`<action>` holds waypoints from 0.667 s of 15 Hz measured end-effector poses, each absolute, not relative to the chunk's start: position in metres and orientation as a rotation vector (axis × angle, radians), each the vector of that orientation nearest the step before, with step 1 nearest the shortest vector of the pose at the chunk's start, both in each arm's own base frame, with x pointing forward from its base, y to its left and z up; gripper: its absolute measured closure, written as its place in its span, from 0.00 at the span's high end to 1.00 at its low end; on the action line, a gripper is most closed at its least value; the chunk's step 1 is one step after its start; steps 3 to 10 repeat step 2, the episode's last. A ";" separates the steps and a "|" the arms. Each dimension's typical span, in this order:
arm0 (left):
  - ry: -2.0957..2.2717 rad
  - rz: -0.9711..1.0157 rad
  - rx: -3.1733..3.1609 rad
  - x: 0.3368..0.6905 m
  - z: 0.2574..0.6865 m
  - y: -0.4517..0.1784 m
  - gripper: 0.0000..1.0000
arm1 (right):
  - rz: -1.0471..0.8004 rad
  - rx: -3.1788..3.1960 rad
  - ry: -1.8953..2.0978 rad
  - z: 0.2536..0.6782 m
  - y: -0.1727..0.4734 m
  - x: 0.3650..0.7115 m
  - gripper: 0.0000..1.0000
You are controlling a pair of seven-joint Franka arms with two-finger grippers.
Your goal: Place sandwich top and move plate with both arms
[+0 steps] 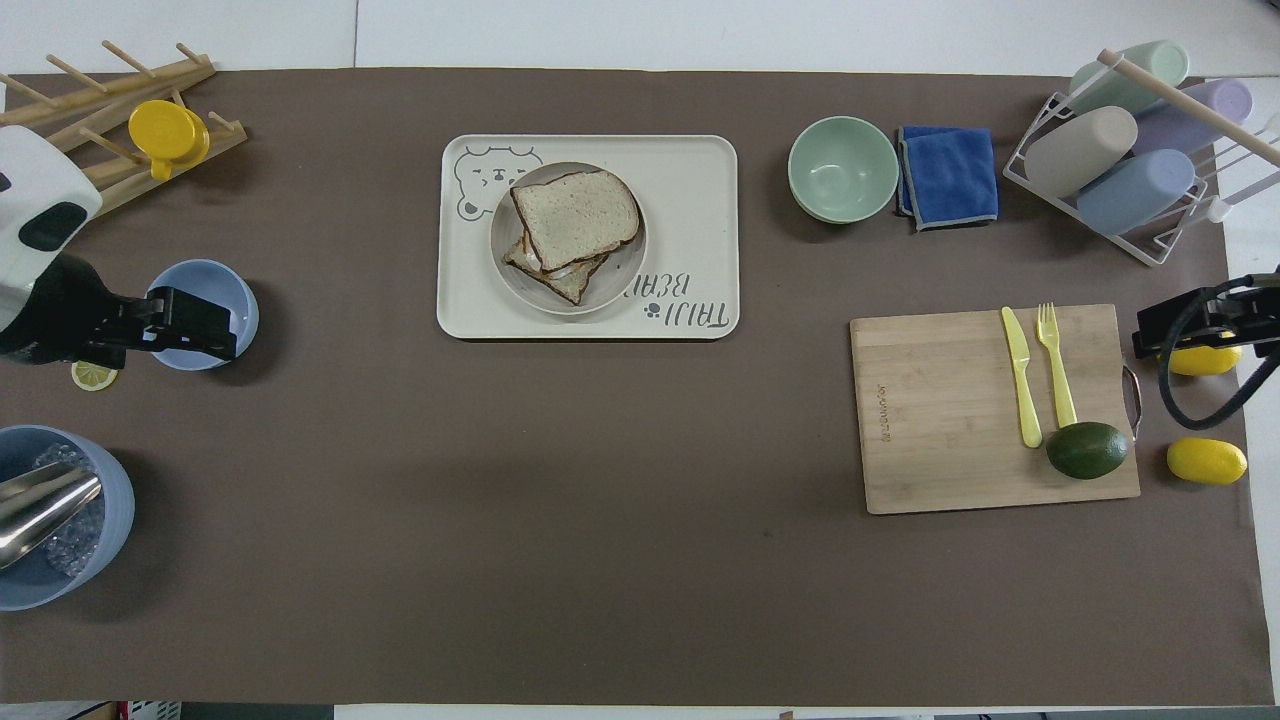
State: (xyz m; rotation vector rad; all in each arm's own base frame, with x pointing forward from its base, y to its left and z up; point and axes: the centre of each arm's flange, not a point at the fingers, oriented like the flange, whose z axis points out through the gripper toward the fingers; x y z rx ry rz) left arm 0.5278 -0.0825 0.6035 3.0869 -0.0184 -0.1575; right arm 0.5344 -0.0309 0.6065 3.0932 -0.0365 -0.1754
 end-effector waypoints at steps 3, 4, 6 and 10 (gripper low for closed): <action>-0.015 -0.157 3.087 0.528 0.604 -0.081 1.00 | -0.175 3.093 -0.036 0.606 -0.031 0.534 1.00; -0.015 -0.157 3.087 0.528 0.604 -0.081 1.00 | -0.175 3.093 -0.036 0.606 -0.031 0.534 1.00; -0.015 -0.157 3.087 0.528 0.604 -0.081 1.00 | -0.175 3.093 -0.036 0.606 -0.031 0.534 1.00; -0.015 -0.157 3.087 0.528 0.604 -0.081 1.00 | -0.175 3.093 -0.036 0.606 -0.031 0.534 1.00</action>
